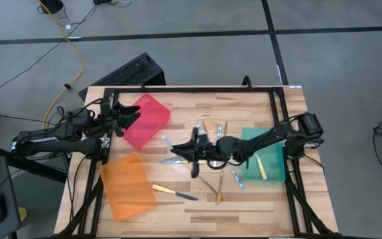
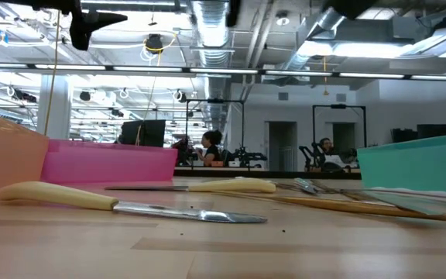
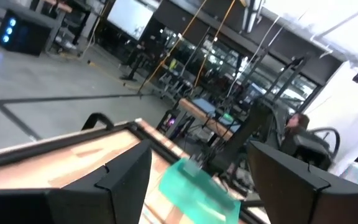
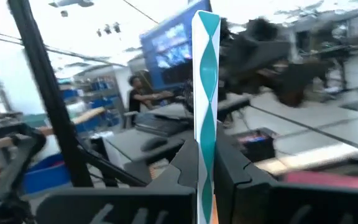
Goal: Sort silverware by color (type)
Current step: Put the blue knife into the orange bin
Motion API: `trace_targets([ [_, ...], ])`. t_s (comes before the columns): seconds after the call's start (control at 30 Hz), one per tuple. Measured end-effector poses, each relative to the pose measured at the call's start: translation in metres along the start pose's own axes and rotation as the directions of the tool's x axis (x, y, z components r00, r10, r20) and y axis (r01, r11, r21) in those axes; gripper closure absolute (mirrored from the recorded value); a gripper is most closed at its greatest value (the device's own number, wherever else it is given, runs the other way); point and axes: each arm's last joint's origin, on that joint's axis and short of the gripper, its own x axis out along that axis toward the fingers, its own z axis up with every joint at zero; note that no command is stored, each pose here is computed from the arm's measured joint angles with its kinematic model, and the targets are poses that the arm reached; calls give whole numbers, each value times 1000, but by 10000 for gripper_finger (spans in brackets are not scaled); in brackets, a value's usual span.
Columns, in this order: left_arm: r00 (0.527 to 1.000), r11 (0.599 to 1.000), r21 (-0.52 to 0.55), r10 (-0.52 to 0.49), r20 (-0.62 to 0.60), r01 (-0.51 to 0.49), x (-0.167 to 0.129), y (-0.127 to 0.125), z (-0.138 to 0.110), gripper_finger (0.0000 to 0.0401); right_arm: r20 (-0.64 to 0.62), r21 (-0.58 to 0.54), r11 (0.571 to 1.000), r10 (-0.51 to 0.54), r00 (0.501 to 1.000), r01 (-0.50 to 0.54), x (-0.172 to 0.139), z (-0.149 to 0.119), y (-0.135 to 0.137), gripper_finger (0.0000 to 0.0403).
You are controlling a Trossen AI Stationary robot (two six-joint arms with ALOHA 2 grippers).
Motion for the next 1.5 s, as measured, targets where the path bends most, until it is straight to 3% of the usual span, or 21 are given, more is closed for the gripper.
trace_targets([
  [0.2, 999, 999, -26, -34, 12, 34, 0, -2, 2, 154, -17, -6, 983, 183, 983, -183, 41, -5, 12, 369],
  [0.4, 994, 993, -63, -102, 29, 103, 0, -6, 5, 154, -112, 0, 957, 287, 951, -289, 79, -23, 18, 369],
  [0.67, 977, 972, -139, -175, 122, 191, -7, -11, 16, 154, -191, -35, 923, 371, 909, -384, 107, -23, 20, 368],
  [0.93, 945, 953, -143, -231, 230, 268, -21, -15, 28, 154, -192, -48, 891, 435, 880, -451, 126, -45, 10, 368],
  [1.2, 934, 943, -164, -241, 263, 289, -29, -15, 32, 154, -160, 2, 799, 593, 789, -601, 154, -76, 8, 368],
  [1.4, 934, 939, -180, -242, 265, 294, -29, -15, 32, 154, -118, 15, 710, 700, 704, -704, 169, -77, 11, 368],
  [1.5, 934, 937, -186, -241, 264, 295, -29, -15, 32, 154, -123, 15, 693, 717, 686, -721, 174, -75, 9, 368],
])
